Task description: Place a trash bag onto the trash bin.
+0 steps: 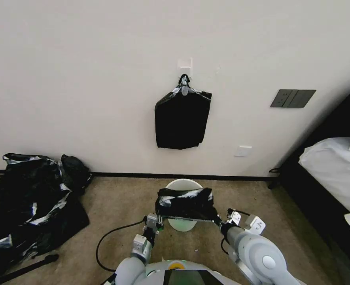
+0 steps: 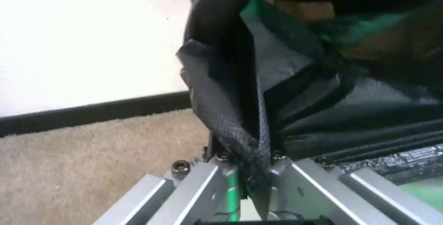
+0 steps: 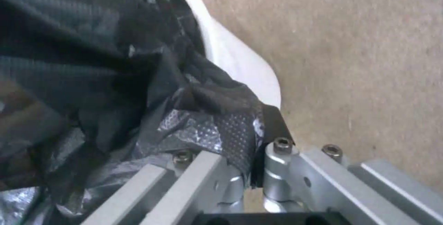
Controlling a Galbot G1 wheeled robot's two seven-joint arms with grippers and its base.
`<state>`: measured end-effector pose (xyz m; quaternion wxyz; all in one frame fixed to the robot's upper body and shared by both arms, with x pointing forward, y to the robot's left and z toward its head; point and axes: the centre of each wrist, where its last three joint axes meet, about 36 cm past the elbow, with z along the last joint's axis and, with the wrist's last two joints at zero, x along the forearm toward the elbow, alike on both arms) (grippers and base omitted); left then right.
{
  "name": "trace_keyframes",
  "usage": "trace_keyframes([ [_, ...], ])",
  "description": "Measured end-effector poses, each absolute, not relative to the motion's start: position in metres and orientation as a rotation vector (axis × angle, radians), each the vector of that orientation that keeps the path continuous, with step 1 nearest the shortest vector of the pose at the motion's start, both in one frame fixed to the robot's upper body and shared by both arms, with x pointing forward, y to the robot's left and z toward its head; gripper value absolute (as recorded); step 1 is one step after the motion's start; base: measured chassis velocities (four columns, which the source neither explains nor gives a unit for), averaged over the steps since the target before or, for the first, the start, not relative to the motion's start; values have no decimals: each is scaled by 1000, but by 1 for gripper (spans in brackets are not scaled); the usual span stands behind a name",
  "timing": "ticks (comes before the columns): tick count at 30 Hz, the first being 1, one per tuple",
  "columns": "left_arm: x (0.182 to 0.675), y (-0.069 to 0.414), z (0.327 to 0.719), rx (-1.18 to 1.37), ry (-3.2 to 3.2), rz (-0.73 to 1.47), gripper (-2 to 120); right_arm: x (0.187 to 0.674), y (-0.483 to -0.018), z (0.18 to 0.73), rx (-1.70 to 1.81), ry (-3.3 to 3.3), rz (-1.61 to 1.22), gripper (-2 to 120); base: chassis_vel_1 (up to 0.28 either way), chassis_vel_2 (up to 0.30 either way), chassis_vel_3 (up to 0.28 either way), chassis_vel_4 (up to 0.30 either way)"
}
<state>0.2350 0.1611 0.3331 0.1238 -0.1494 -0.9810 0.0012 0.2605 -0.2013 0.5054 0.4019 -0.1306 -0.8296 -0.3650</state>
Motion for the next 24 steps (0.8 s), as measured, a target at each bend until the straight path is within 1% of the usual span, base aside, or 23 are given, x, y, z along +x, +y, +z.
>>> trace_keyframes([
  [13,241,165,331,-420,-2856,18,0,261,-200,497,-346,-2078,-913,0,0,0,0,0],
  [19,219,159,337,-437,-2801,18,0,248,-197,506,-330,-2015,-920,0,0,0,0,0],
  [22,210,157,334,-435,-2776,7,0,245,-195,496,-336,-1971,-907,0,0,0,0,0],
  [24,209,156,324,-428,-2757,-8,0,251,-197,477,-362,-1935,-902,0,0,0,0,0],
])
